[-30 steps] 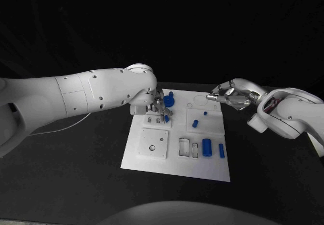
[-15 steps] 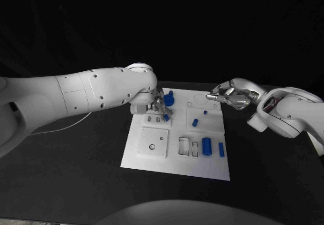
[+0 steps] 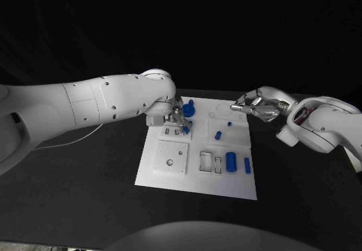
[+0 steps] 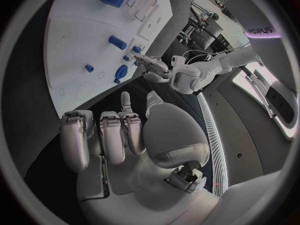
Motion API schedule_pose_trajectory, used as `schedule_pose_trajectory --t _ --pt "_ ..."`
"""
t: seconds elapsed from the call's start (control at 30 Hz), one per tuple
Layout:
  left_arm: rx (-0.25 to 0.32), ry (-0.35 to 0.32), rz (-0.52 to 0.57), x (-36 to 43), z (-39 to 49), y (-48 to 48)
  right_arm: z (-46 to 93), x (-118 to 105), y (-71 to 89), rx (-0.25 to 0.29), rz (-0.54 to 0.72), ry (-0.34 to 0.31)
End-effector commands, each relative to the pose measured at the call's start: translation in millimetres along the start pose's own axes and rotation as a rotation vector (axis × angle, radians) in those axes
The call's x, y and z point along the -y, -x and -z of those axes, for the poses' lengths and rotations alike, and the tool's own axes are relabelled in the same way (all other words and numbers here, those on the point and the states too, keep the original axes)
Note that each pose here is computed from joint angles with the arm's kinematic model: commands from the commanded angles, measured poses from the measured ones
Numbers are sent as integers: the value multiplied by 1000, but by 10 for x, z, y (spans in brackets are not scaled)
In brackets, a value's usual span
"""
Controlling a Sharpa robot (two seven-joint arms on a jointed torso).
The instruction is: Assemble the parts on the task board
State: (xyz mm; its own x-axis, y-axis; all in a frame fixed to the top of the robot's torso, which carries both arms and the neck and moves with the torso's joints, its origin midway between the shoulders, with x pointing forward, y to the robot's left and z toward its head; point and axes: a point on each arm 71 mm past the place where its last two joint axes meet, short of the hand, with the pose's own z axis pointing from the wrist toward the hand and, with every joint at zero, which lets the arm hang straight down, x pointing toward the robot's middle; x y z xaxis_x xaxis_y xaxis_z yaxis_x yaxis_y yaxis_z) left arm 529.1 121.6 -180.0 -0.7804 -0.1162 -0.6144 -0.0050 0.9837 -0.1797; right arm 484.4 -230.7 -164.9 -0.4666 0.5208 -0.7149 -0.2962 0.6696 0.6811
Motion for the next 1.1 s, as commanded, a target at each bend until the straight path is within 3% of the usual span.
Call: schedule_pose_trajectory --t 0.03,1.1 --pt "5 58 11 -24 0 -3 -2 5 -18 -17 -3 -4" --pt "49 -4 48 23 24 -2 4 30 -9 -14 -2 -17"
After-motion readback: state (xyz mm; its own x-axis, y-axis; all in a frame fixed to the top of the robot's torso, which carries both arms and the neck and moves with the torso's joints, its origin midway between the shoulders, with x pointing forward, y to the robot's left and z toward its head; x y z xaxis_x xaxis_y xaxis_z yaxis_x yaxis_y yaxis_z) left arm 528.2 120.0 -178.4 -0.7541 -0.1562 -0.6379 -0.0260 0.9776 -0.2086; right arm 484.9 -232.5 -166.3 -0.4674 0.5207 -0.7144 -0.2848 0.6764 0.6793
